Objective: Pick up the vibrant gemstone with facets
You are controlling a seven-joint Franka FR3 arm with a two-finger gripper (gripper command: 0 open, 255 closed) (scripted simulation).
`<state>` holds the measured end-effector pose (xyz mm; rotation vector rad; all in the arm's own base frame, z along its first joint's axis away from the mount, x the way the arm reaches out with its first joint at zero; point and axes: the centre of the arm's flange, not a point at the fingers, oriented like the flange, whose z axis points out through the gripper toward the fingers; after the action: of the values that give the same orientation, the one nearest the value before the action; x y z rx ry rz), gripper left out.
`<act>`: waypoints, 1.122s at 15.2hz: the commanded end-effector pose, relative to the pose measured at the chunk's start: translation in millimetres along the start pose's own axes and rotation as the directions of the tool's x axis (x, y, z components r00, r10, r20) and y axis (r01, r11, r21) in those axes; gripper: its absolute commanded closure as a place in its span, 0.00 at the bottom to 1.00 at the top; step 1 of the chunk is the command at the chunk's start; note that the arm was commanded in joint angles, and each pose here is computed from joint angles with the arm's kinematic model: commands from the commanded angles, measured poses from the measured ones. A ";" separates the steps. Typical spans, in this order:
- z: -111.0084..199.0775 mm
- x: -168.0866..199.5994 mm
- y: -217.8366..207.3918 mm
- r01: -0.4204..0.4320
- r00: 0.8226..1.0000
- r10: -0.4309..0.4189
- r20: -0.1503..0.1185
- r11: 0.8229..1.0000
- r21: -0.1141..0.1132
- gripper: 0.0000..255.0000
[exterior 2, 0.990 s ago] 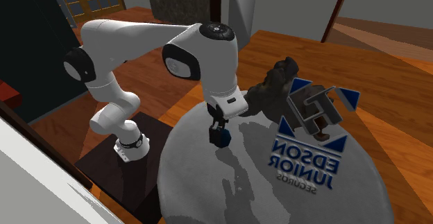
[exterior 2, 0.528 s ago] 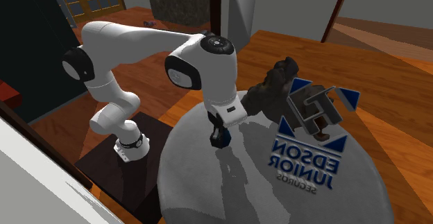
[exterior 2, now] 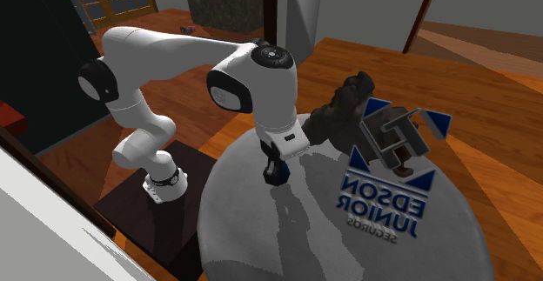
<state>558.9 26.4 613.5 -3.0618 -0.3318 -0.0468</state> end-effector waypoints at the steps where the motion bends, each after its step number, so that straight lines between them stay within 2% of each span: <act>1: 0.6 0.2 -0.3 0.000 1.000 0.000 0.001 1.000 0.000 1.00; 17: -79.2 3.1 -4.9 0.000 1.000 0.000 0.001 1.000 0.000 1.00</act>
<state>559.3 26.4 689.3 -3.0615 -0.3324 -0.0459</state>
